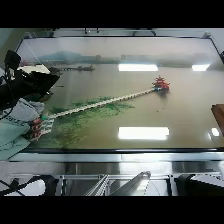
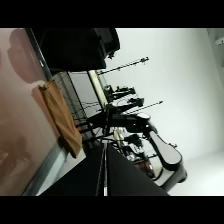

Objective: Fold the shirts.

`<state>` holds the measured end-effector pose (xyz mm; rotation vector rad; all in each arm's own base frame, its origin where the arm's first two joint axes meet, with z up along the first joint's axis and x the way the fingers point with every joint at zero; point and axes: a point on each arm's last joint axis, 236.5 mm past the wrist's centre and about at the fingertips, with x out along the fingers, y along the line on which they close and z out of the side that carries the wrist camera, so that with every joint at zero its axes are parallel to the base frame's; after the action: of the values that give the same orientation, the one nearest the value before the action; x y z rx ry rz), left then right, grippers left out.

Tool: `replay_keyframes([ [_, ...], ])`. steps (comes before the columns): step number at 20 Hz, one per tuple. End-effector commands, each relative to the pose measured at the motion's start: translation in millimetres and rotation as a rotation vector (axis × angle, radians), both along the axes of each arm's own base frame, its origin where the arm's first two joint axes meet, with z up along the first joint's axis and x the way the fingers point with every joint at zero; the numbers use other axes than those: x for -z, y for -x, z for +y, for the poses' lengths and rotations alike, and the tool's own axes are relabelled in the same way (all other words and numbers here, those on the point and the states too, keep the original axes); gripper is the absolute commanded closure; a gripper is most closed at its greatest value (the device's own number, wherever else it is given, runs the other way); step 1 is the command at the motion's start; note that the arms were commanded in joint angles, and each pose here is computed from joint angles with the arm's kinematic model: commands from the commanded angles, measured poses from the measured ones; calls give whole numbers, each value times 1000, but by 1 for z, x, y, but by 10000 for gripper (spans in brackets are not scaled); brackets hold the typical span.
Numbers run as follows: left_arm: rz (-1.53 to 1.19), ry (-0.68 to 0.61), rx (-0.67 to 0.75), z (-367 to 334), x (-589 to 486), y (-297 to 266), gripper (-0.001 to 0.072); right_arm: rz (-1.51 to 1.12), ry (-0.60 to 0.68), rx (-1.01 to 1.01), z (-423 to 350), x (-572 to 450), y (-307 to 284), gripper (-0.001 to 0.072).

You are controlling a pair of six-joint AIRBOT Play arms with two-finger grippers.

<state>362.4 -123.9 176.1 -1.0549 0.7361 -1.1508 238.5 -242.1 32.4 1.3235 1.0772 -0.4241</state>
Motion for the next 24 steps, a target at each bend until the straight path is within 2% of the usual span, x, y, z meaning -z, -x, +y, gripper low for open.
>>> replay_keyframes([
  [1,-9,-201,-91,6,30,-13,706,-275,101,-337,87,-54,-91,691],
  [3,-30,-304,-108,9,35,-8,706,-360,207,-466,144,-79,-117,691],
  [5,-67,-335,-109,4,24,10,706,-461,296,-578,202,-105,-123,691],
  [7,-81,-362,-96,-7,26,36,705,-560,345,-708,269,-120,-107,691],
  [10,26,-470,-24,-28,68,91,686,-667,402,-837,340,-97,-72,691],
  [14,36,-507,-38,-38,81,120,685,-609,351,-833,357,-56,-58,690],
  [24,21,-508,-69,-38,71,125,687,-623,343,-825,358,-59,-59,690],
])
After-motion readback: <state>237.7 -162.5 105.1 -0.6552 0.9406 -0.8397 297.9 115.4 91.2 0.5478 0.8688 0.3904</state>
